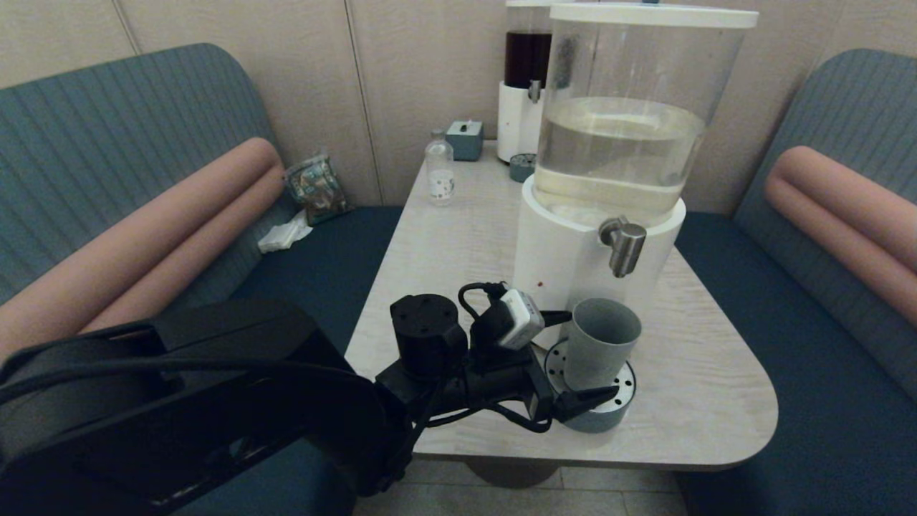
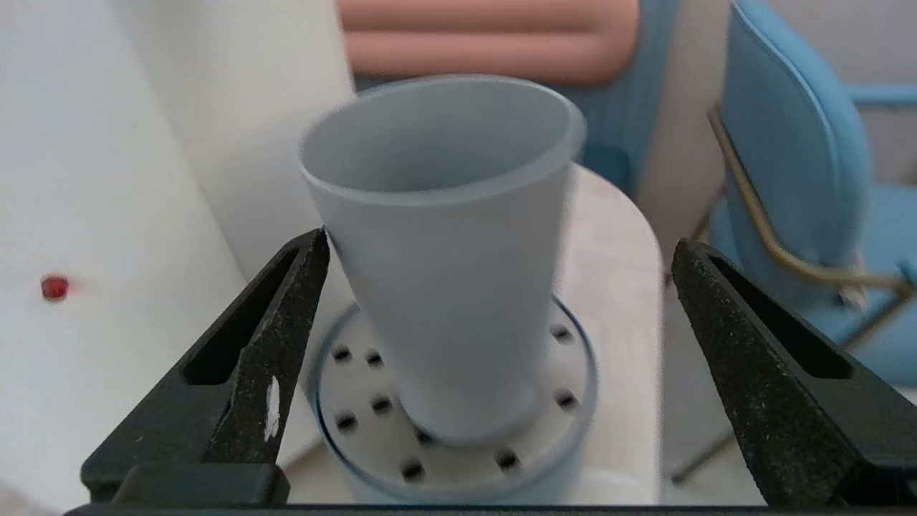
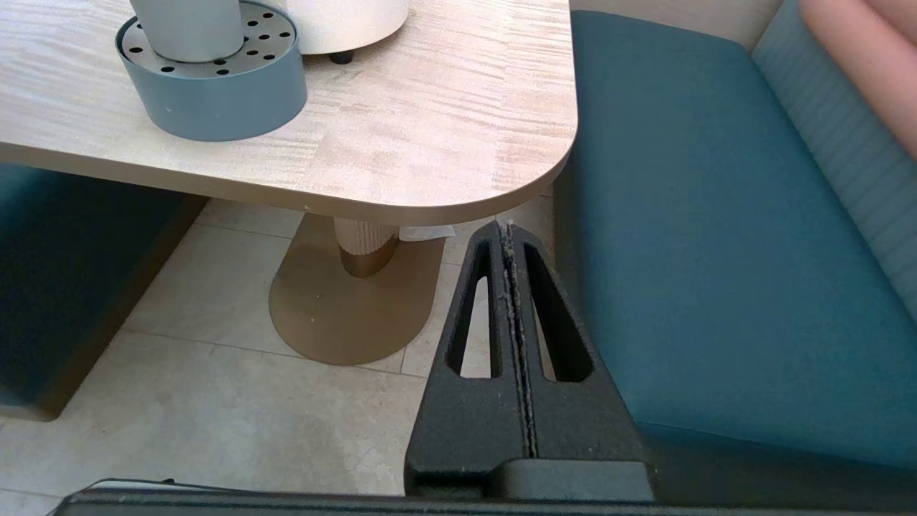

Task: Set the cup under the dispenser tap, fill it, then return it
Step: Place the cup next to the water dispenser

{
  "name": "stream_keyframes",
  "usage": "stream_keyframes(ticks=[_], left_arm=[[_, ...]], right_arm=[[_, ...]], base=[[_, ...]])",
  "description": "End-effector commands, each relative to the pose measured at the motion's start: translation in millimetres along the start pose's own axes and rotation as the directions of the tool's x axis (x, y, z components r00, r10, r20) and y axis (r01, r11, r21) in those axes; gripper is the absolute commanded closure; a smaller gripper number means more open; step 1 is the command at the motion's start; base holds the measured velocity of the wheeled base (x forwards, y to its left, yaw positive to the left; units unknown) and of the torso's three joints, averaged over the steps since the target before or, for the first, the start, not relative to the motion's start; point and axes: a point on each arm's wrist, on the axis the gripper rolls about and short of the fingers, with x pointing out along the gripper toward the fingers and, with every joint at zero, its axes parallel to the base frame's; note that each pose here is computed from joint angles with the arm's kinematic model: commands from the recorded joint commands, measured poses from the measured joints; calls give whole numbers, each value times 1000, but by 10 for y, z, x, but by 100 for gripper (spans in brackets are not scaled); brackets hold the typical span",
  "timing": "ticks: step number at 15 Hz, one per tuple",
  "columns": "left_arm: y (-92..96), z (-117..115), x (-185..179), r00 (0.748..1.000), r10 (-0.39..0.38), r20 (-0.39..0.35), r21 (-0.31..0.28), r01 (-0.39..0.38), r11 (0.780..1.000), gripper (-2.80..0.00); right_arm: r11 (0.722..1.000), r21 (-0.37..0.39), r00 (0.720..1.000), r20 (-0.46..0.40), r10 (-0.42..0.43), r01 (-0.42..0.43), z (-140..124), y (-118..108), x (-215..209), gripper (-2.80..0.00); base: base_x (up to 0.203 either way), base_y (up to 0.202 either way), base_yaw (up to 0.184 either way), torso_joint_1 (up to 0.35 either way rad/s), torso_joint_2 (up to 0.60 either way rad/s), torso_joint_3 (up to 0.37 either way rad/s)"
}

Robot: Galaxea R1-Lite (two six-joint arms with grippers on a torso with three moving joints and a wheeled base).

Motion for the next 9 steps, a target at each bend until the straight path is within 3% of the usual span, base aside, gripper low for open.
stream_keyframes(ticks=[1, 9], left_arm=[[23, -126, 85, 1000, 1, 4, -6, -1, 1000, -280], [177, -167, 302, 995, 79, 59, -1, -79, 997, -280]], right_arm=[[1000, -1, 1000, 1, 0, 0, -1, 0, -1, 0], [1000, -1, 1000, 1, 0, 0, -1, 0, -1, 0]], base=[[0, 0, 0, 0, 0, 0], [0, 0, 0, 0, 0, 0]])
